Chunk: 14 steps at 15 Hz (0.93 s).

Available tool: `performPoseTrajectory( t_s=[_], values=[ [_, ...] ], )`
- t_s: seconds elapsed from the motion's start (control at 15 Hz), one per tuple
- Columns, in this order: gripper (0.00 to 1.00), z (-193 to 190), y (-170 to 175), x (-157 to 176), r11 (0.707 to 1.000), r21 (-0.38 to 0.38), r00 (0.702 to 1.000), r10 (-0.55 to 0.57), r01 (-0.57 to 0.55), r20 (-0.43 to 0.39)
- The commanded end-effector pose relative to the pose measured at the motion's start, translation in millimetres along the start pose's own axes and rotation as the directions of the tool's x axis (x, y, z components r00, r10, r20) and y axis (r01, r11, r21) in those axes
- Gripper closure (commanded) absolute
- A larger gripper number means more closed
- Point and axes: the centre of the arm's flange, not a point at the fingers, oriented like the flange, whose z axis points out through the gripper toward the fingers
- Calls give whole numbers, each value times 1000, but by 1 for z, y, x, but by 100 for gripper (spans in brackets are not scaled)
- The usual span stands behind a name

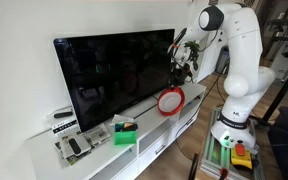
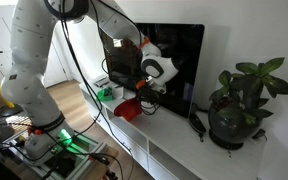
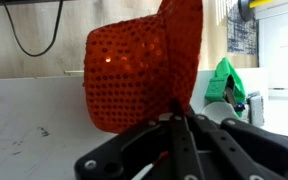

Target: Move the red hat to the right

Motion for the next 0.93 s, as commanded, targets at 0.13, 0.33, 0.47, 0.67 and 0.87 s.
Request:
performPoseTrajectory(
  t_s=[0.13, 0.33, 0.47, 0.67, 0.87],
  values=[
    [99, -74, 41, -60, 991, 44, 984, 134, -130, -117],
    [99, -102, 77, -83, 960, 115, 941, 274, -255, -197],
    [99, -117, 97, -93, 932, 152, 899, 359, -330, -250],
    [99, -136, 122, -102, 873, 226, 814, 486, -433, -319],
    [99, -152, 146, -108, 800, 304, 712, 600, -518, -366]
  ],
)
